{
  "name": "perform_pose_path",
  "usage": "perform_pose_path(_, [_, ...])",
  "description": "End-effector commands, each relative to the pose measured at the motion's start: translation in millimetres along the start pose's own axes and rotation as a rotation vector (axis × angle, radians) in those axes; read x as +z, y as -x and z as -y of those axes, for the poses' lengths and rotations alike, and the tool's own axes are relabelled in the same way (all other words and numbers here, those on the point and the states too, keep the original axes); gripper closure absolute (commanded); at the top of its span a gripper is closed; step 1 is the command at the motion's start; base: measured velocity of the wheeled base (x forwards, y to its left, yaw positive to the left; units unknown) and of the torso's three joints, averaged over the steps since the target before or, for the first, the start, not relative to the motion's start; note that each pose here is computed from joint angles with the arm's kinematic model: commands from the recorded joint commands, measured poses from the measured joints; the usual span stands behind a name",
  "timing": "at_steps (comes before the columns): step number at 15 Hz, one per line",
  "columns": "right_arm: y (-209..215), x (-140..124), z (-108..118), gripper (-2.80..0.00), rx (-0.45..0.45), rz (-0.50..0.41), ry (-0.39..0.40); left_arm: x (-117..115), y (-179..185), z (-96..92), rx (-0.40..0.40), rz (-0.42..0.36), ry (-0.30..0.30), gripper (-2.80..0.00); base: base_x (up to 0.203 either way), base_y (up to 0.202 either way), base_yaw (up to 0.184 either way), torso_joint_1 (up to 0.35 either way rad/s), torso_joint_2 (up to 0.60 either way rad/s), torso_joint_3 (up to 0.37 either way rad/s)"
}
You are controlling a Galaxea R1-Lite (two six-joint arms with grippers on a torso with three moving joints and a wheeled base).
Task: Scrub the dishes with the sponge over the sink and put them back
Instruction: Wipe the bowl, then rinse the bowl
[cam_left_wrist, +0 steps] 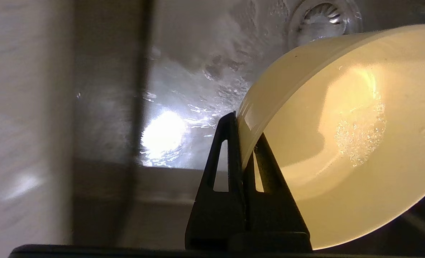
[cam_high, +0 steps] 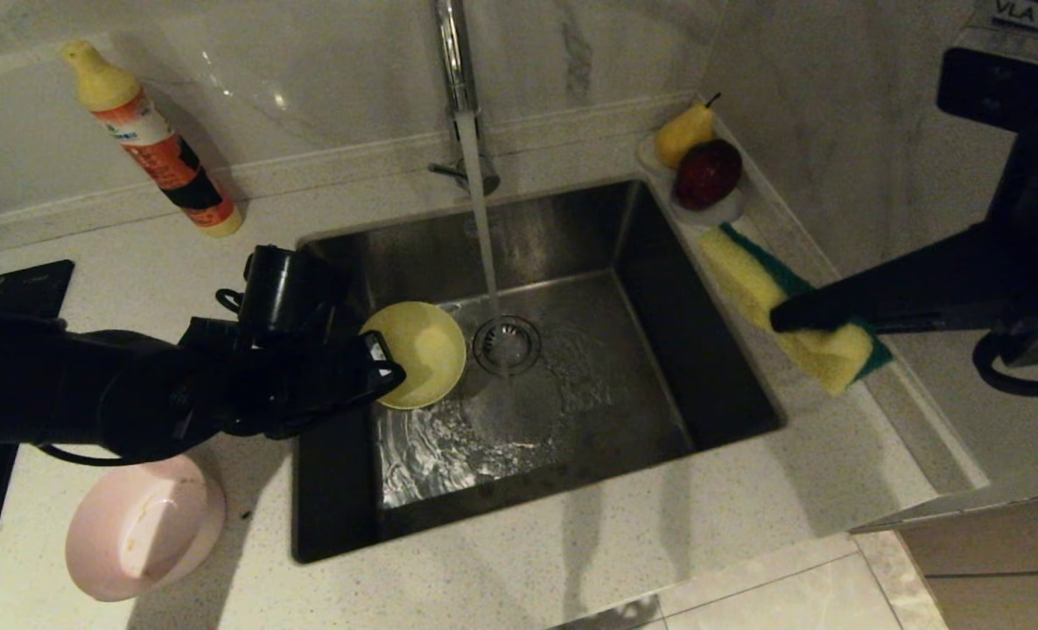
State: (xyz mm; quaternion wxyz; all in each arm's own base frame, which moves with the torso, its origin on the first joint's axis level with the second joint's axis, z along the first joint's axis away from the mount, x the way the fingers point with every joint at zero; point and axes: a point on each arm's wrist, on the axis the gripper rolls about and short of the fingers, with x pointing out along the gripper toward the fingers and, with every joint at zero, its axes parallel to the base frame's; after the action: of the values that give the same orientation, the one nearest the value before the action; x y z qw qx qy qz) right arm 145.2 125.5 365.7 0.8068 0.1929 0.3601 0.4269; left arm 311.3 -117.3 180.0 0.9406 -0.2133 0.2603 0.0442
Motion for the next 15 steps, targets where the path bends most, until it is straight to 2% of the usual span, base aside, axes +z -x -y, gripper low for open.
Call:
perform_pose_path(1, [11.2, -17.4, 5.5, 0.0, -0.002, -0.017, -0.013, 8.3, -15.0, 8.4, -0.03, -0.035, 0.041, 0.0, 0.0, 0.0, 0.0, 0.0, 0.0, 0.0])
perform_pose_path(4, [7.8, -22.8, 12.0, 0.0, -0.015, -0.033, -0.029, 19.1, -25.7, 22.4, -0.045, -0.062, 0.069, 0.0, 0.0, 0.0, 0.0, 0.0, 0.0, 0.0])
perform_pose_path(7, [5.1, -27.0, 17.6, 0.0, -0.03, -0.049, -0.043, 17.5, -32.9, 32.1, -0.08, -0.127, 0.068, 0.0, 0.0, 0.0, 0.0, 0.0, 0.0, 0.0])
perform_pose_path(10, [-0.3, -31.0, 23.9, 0.0, -0.042, -0.071, -0.058, 13.8, -33.3, 40.7, -0.098, -0.133, 0.057, 0.0, 0.0, 0.0, 0.0, 0.0, 0.0, 0.0])
perform_pose_path(15, [-7.1, -32.1, 28.8, 0.0, -0.036, -0.058, -0.052, 9.8, -46.6, 45.3, -0.095, -0.143, 0.05, 0.0, 0.0, 0.0, 0.0, 0.0, 0.0, 0.0])
